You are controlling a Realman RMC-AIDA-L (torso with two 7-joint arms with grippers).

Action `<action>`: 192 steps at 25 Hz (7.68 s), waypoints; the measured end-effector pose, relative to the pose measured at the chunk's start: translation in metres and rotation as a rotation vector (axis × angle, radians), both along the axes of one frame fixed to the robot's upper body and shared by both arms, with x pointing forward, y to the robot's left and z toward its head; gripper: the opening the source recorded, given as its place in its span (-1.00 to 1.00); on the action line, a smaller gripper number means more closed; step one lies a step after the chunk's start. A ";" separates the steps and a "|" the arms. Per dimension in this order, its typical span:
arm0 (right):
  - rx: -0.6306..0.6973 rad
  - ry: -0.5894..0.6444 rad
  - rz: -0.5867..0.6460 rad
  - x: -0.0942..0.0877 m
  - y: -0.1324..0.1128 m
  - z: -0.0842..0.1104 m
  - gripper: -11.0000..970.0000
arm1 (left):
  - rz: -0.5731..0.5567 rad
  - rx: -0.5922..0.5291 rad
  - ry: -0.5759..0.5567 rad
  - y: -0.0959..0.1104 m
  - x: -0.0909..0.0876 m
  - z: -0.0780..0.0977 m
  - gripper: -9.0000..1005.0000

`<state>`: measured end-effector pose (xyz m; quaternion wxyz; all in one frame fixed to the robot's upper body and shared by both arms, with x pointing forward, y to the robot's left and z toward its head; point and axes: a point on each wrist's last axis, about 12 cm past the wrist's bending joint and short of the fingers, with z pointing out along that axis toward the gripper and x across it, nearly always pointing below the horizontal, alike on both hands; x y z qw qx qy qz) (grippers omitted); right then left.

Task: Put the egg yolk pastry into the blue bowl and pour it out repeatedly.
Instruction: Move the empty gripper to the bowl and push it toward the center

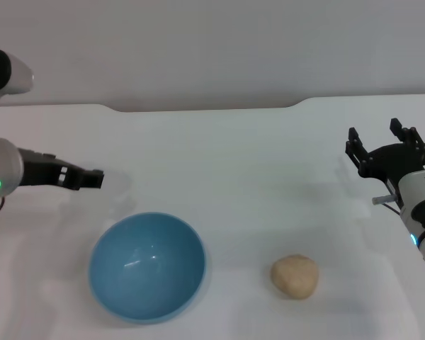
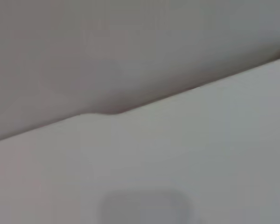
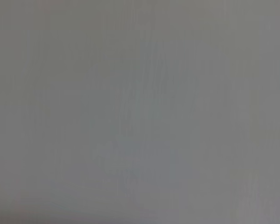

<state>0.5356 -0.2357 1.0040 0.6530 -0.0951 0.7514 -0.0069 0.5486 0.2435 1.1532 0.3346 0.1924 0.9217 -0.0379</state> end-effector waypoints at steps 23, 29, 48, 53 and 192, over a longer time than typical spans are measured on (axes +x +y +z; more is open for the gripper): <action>0.004 0.008 -0.015 -0.002 -0.003 -0.002 0.44 | -0.022 0.091 0.337 -0.010 -0.024 0.036 0.71; 0.005 0.013 -0.020 -0.004 -0.004 -0.003 0.44 | -0.049 0.092 0.401 -0.028 -0.031 0.033 0.71; 0.004 0.031 -0.034 -0.012 -0.009 -0.009 0.44 | -0.059 0.064 0.384 -0.059 -0.034 0.016 0.71; 0.003 0.037 -0.039 -0.015 -0.010 -0.010 0.44 | -0.026 0.044 0.386 -0.059 -0.031 0.010 0.71; 0.025 0.030 -0.064 -0.016 -0.019 -0.010 0.44 | -0.066 0.116 0.468 -0.070 0.012 -0.043 -0.98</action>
